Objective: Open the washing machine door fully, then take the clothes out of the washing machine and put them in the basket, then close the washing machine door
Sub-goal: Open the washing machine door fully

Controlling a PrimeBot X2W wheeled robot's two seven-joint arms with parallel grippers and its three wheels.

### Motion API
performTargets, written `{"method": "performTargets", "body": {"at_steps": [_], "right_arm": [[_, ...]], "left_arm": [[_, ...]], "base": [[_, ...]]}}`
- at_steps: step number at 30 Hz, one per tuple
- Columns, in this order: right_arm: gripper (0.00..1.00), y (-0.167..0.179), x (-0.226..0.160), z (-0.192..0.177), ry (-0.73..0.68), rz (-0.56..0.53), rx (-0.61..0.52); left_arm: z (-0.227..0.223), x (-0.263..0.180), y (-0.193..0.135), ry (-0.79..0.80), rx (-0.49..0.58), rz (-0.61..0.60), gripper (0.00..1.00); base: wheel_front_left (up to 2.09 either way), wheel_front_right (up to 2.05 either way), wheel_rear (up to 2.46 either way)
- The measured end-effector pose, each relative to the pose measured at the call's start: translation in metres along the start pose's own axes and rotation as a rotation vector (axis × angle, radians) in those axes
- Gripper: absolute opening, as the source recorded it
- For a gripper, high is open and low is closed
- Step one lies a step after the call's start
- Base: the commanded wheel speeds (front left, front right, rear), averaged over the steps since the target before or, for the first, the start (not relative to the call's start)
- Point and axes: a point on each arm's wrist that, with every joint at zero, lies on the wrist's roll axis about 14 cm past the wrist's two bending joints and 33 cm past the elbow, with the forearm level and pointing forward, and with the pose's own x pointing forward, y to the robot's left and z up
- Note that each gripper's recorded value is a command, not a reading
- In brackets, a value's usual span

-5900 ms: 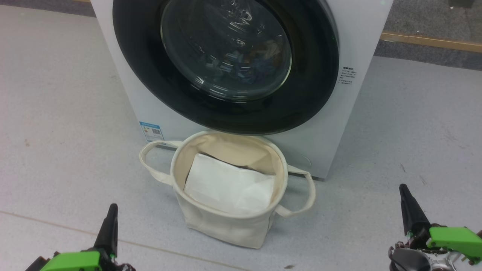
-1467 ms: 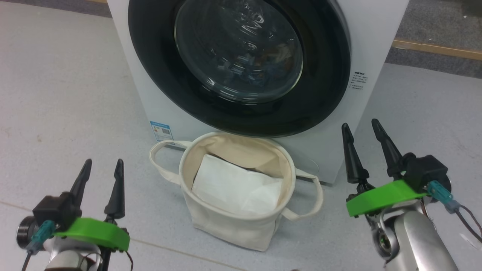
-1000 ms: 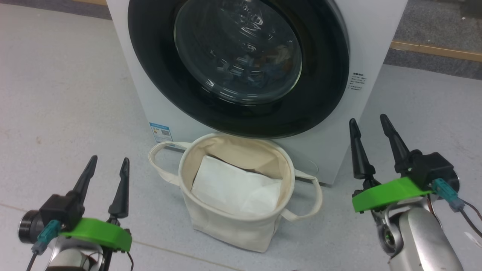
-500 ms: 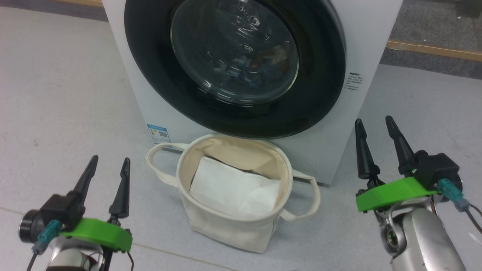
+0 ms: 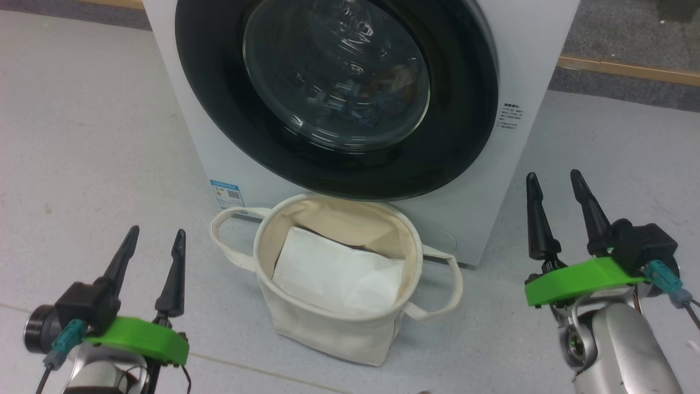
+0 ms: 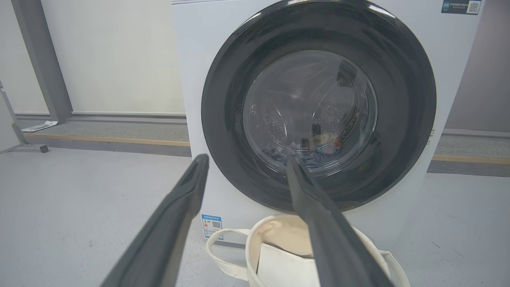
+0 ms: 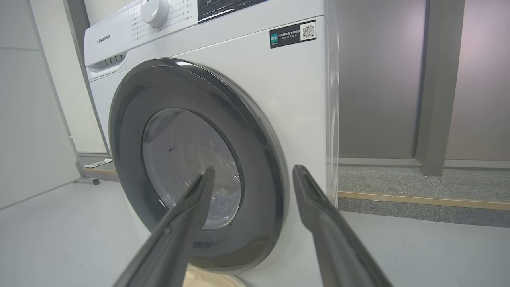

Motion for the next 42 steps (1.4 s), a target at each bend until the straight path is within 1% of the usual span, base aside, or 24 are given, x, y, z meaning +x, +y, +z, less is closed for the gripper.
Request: {"method": "performTargets", "body": {"at_steps": [8,9,10,11,15,20,23,26,30,32,33,36,39,42], "right_arm": [[1.0,-0.009,-0.001,-0.001,0.003,-0.028,0.008],[0.83,-0.01,-0.001,-0.001,0.003,-0.032,0.008],[0.24,-0.012,-0.001,-0.001,0.002,-0.036,0.014],[0.0,-0.012,-0.001,-0.002,0.003,-0.04,0.026],[0.0,-0.023,-0.003,-0.011,0.024,-0.08,0.066],[0.0,-0.046,-0.003,-0.022,0.033,-0.182,0.242],[0.0,-0.055,0.004,-0.024,0.026,-0.222,0.315],[0.0,-0.063,0.013,-0.027,0.031,-0.238,0.347],[0.0,-0.082,0.027,-0.028,0.034,-0.265,0.38],[0.0,-0.089,0.035,-0.029,0.04,-0.266,0.378],[0.0,-0.093,0.039,-0.029,0.04,-0.274,0.401],[0.0,-0.098,0.051,-0.034,0.065,-0.296,0.514],[0.0,-0.101,0.06,-0.04,0.104,-0.313,0.642],[0.0,-0.104,0.069,-0.044,0.141,-0.314,0.707]], "left_arm": [[-0.001,0.001,0.0,0.003,-0.003,0.002,1.0],[-0.002,0.001,0.0,0.004,-0.003,0.001,1.0],[-0.002,0.002,0.0,0.004,-0.001,0.0,1.0],[-0.002,0.002,-0.001,0.004,0.002,-0.001,1.0],[-0.005,0.002,-0.002,0.009,-0.004,0.0,1.0],[-0.006,0.007,-0.009,0.009,-0.02,-0.016,1.0],[-0.009,0.009,-0.011,0.017,-0.024,-0.019,1.0],[-0.016,0.01,-0.012,0.033,-0.025,-0.021,1.0],[-0.026,0.013,-0.016,0.057,-0.034,-0.031,1.0],[-0.03,0.016,-0.017,0.065,-0.04,-0.03,1.0],[-0.03,0.018,-0.018,0.064,-0.043,-0.03,1.0],[-0.031,0.022,-0.018,0.062,-0.047,-0.028,1.0],[-0.035,0.022,-0.018,0.073,-0.045,-0.031,1.0],[-0.04,0.021,-0.018,0.085,-0.048,-0.03,1.0]], "base": [[0.0,0.0,0.0],[0.0,0.0,0.0],[0.0,0.0,0.0],[0.0,0.0,0.0],[0.0,0.0,0.0],[0.0,0.0,0.0],[0.0,0.0,0.0],[0.0,0.0,0.0],[0.0,0.0,0.0],[0.0,0.0,0.0],[0.0,0.0,0.0],[0.0,0.0,0.0],[0.0,0.0,0.0],[0.0,0.0,0.0]]}}
